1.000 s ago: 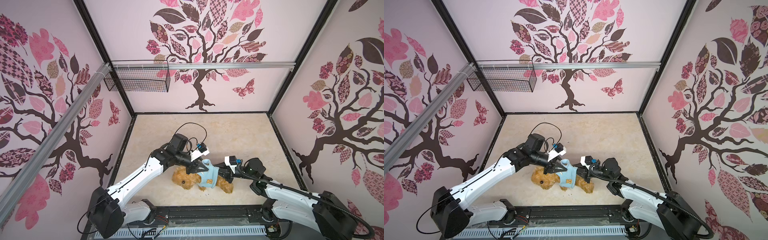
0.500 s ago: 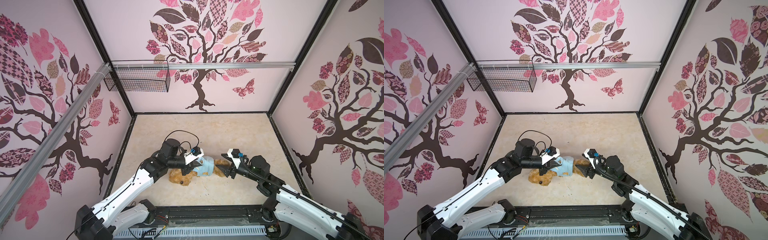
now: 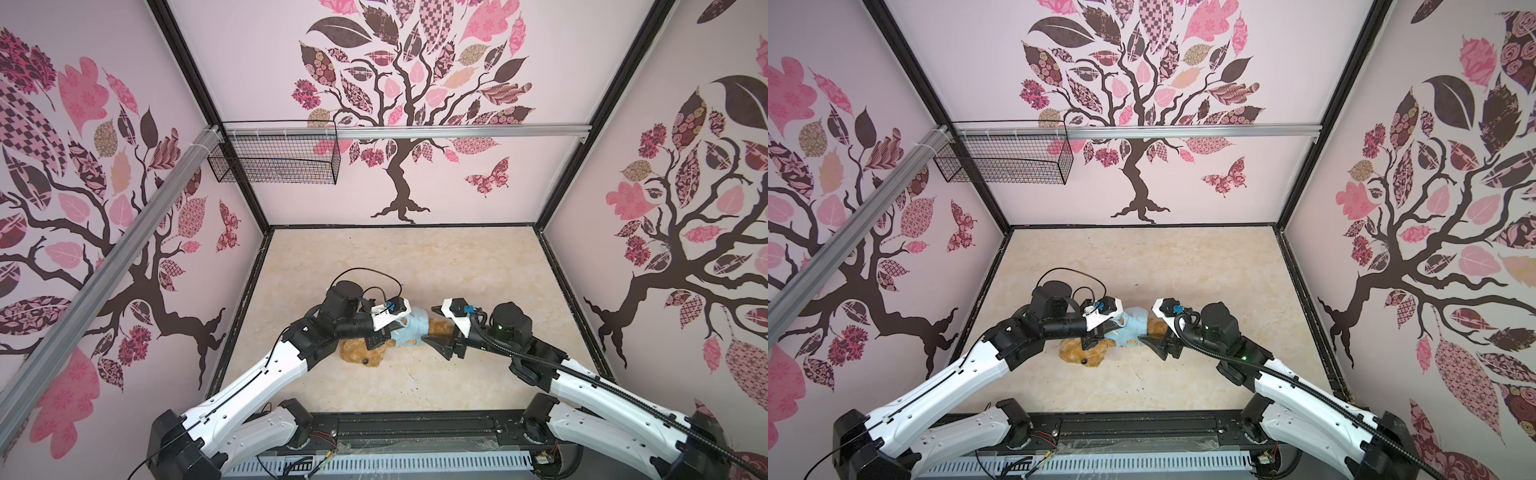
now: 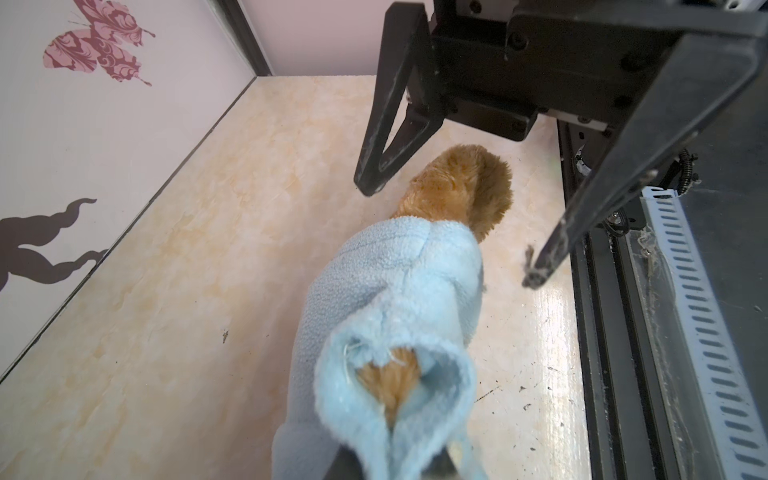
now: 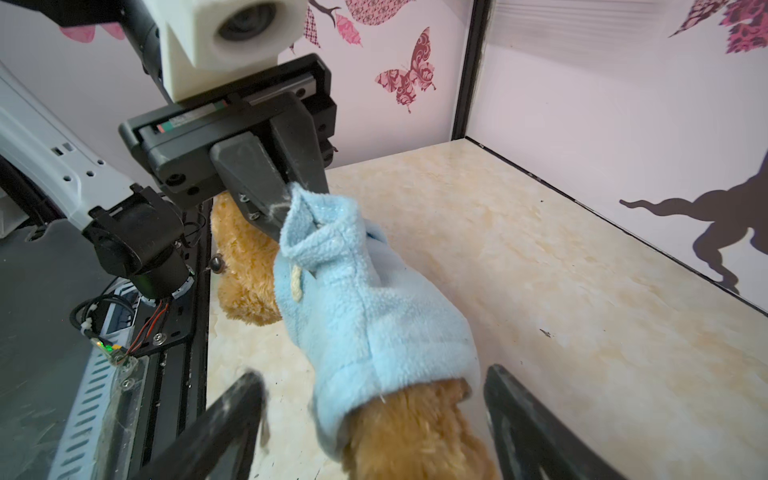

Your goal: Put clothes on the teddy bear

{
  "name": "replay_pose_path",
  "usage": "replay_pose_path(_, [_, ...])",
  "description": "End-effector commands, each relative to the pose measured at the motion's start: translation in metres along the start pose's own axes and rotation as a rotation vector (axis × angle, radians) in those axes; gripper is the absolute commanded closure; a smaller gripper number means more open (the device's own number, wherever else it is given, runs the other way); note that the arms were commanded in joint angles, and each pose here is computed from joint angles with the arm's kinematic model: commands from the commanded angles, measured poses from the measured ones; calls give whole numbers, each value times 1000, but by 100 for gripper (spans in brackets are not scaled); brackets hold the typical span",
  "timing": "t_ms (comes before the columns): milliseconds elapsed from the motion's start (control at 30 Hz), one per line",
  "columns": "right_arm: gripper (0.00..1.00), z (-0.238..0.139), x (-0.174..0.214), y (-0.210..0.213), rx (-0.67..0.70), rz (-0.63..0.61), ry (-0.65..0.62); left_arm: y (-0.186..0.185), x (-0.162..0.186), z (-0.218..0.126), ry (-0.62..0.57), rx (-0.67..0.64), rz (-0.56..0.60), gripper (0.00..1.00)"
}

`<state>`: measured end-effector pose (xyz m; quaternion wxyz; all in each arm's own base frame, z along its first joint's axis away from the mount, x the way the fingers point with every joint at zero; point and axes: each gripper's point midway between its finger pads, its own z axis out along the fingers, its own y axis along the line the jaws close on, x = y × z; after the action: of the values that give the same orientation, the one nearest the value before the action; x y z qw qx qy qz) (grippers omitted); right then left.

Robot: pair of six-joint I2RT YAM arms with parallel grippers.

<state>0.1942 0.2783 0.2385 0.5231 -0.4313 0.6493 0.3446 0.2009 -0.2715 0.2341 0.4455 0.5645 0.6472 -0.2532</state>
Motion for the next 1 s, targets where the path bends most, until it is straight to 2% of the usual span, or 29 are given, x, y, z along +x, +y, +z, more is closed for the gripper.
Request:
replay_pose_path(0, [11,9,-12,3,-36,-31,-28,-3,-3,4,-30,6,18,94])
replay_pose_path(167, [13,25,3,-1,-38,-16,-3,-10,-5,5,-42,37,24,94])
replay_pose_path(333, [21,30,17,-9,5,-44,-6,-18,-6,3,-61,68,33,94])
replay_pose_path(400, [33,33,20,-5,-23,-44,-9,-20,-6,3,-67,80,33,93])
replay_pose_path(533, [69,36,35,-6,-23,-35,19,-24,-6,2,-69,100,24,91])
replay_pose_path(567, [73,36,37,-6,-16,-39,23,-25,-5,1,-65,103,23,88])
replay_pose_path(633, [81,33,43,-7,-1,-57,24,-30,0,-1,-45,123,19,75])
replay_pose_path(733, [82,27,43,-6,11,-92,-8,-37,7,-7,-4,146,22,54])
replay_pose_path(767, [82,25,43,-6,12,-103,-15,-37,7,-10,6,140,28,51])
replay_pose_path(867, [82,21,45,-3,14,-130,-36,-31,2,-23,22,84,41,47])
replay_pose_path(967, [82,19,47,-2,10,-131,-34,-28,-12,-36,-1,32,55,49])
